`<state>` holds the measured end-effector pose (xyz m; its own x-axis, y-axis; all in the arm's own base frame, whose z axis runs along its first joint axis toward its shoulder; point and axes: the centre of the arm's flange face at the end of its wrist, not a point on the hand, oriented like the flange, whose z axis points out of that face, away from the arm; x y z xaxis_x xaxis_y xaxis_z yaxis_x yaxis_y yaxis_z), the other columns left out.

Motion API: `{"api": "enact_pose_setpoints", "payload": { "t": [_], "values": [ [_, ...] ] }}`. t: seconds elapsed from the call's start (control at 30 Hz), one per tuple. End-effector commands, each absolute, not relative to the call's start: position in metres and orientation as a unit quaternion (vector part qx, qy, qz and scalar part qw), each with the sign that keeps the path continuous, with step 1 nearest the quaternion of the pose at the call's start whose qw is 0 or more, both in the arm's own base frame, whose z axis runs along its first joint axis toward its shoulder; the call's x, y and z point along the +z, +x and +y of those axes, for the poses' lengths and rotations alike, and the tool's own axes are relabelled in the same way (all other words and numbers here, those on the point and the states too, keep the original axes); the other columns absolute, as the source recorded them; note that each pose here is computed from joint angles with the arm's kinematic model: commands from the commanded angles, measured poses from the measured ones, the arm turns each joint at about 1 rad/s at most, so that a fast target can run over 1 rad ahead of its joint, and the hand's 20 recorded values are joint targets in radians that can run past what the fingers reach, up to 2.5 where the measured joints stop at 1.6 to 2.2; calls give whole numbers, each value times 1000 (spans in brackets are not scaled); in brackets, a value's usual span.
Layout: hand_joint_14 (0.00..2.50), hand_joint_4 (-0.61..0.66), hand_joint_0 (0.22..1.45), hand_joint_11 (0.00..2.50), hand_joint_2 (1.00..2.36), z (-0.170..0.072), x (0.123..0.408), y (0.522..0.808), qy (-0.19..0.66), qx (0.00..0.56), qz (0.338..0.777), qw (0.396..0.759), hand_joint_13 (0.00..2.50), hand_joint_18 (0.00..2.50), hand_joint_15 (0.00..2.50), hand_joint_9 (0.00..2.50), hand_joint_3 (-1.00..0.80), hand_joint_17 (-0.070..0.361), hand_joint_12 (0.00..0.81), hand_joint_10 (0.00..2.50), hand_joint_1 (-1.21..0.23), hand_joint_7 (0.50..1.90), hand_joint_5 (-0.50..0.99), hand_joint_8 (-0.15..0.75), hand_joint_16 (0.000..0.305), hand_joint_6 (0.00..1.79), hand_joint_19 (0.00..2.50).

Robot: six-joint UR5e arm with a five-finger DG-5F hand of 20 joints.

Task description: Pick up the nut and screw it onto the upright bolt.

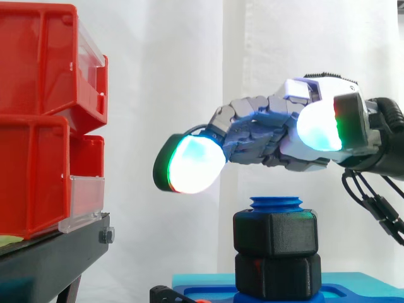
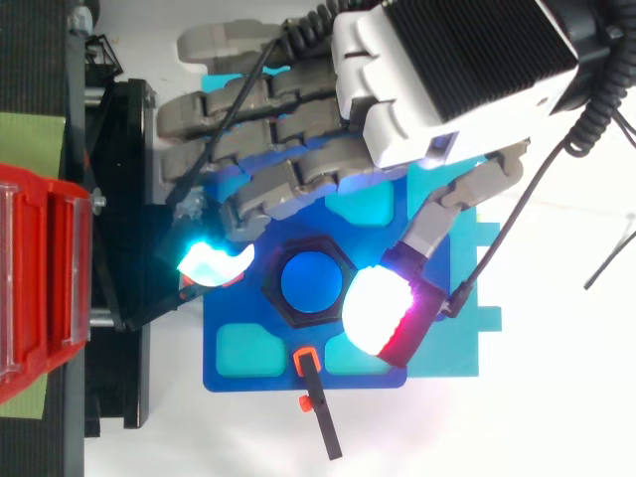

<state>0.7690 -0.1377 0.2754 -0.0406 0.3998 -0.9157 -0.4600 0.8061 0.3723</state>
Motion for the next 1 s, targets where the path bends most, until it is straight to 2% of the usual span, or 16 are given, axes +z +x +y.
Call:
{"api": "enact_pose_setpoints", "payload": {
  "t": [0.0, 0.27, 0.7, 0.97],
  "values": [
    [0, 39, 424, 0, 1000, -135, 265, 767, -21, 313, 651, 691, 0, 0, 0, 106, -500, 134, 342, 0, -259, 540, -217, 172, 59, 500, 0],
    [0, 44, 421, 0, 1000, -135, 263, 766, -18, 315, 654, 687, 0, 0, 0, 33, -500, 138, 339, 0, -235, 545, -217, 168, 61, 500, 0],
    [0, 85, 422, 0, 1000, -138, 251, 765, -15, 314, 663, 680, 0, 0, 0, 95, -500, 139, 344, 0, -213, 587, -184, 181, 62, 501, 0],
    [0, 169, 425, 0, 1000, -141, 249, 764, -13, 312, 663, 680, 0, 0, 0, 173, -500, 139, 348, 0, -182, 761, -128, 197, 62, 503, 0]
  ]
}}
